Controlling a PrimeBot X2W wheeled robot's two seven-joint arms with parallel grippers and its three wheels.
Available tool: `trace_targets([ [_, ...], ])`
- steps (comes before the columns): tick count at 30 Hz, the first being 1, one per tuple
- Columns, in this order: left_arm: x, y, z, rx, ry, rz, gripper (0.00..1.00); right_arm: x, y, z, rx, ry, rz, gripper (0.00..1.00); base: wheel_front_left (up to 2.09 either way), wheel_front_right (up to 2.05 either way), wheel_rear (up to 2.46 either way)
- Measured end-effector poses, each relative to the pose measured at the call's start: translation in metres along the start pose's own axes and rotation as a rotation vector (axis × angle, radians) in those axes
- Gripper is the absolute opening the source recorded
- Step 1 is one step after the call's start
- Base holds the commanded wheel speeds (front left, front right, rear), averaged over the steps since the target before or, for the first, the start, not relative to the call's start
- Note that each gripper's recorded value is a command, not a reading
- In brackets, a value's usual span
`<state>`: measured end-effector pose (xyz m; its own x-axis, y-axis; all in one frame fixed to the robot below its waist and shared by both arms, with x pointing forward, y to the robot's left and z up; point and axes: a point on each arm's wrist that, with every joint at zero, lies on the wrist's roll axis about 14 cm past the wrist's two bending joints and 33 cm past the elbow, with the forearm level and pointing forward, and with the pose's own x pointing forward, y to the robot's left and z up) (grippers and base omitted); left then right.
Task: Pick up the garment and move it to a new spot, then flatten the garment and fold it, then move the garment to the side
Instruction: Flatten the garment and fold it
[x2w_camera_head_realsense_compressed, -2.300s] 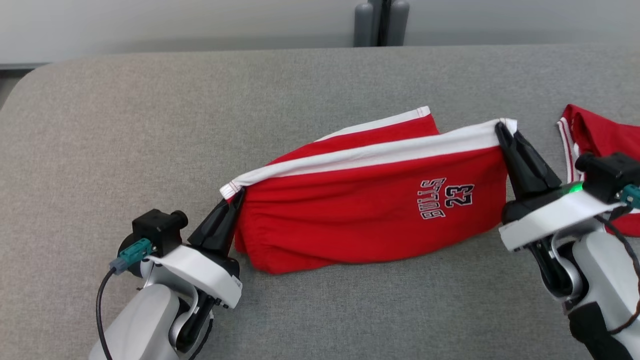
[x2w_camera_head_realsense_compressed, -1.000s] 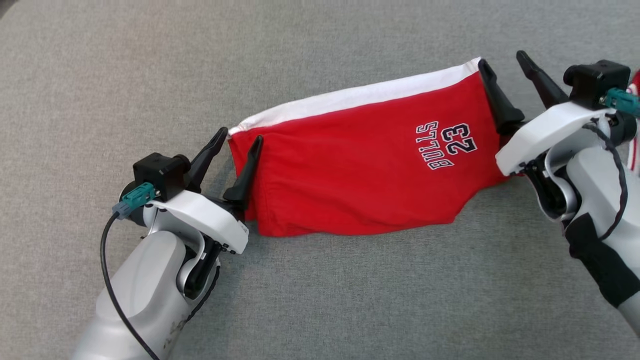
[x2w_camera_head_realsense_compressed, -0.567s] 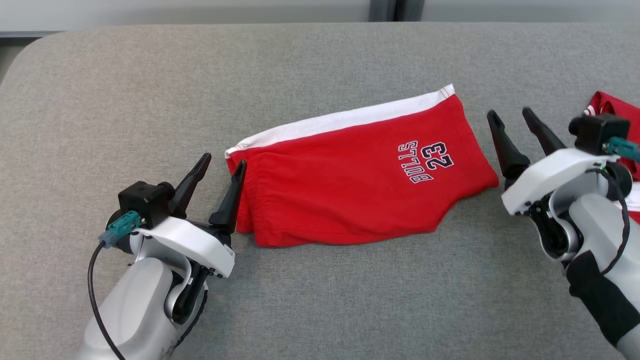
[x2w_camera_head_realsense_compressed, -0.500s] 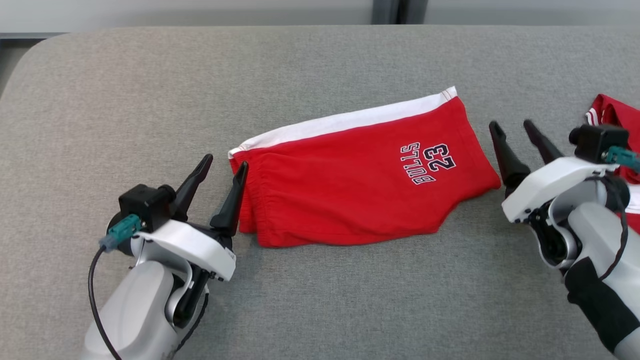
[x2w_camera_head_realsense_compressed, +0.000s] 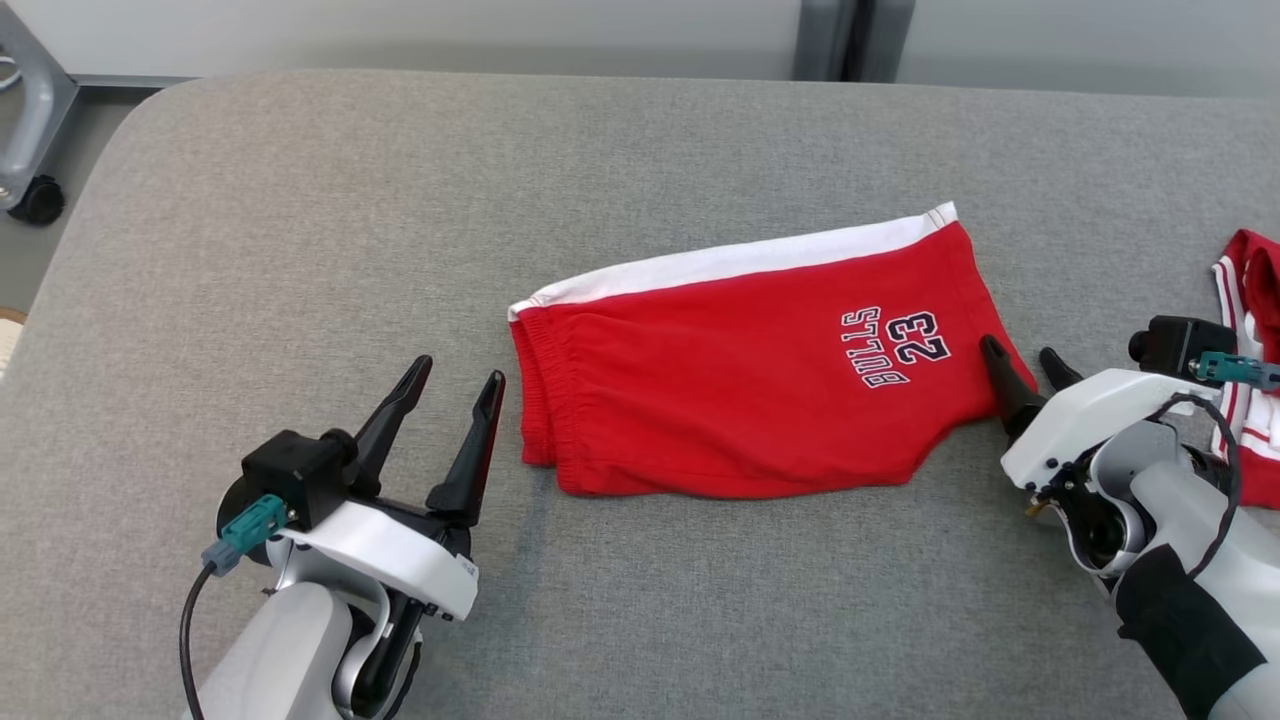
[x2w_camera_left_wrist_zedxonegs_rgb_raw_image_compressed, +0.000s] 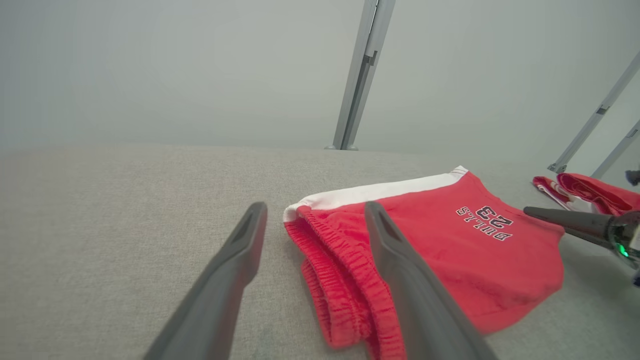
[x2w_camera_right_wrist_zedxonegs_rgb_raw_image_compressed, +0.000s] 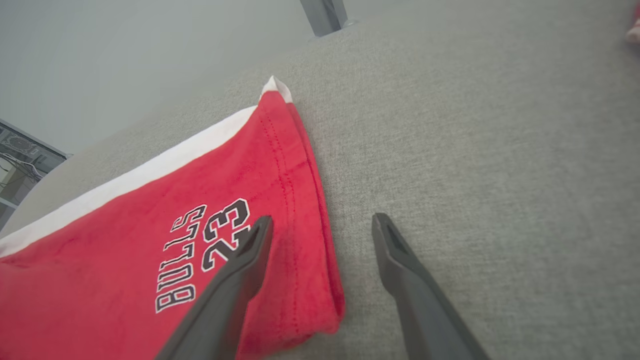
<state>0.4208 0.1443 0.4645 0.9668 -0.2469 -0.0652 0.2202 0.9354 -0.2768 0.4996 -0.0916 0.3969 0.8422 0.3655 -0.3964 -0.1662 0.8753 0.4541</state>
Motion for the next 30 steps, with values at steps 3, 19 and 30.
trace_targets([
  [3, -0.005, 0.001, 0.003, -0.002, -0.007, 0.009, 1.0, 0.002, -0.002, -0.001, 0.019, 0.011, -0.018, 1.0, 0.0, 0.0, 0.0],
  [19, -0.011, 0.005, 0.007, -0.011, -0.017, 0.033, 1.0, 0.02, 0.021, -0.017, 0.146, 0.123, 0.018, 0.21, 0.0, 0.0, 0.0],
  [30, -0.017, -0.004, 0.015, -0.008, -0.04, 0.015, 1.0, 0.005, 0.03, -0.008, 0.185, 0.041, 0.032, 0.0, 0.0, 0.0, 0.0],
])
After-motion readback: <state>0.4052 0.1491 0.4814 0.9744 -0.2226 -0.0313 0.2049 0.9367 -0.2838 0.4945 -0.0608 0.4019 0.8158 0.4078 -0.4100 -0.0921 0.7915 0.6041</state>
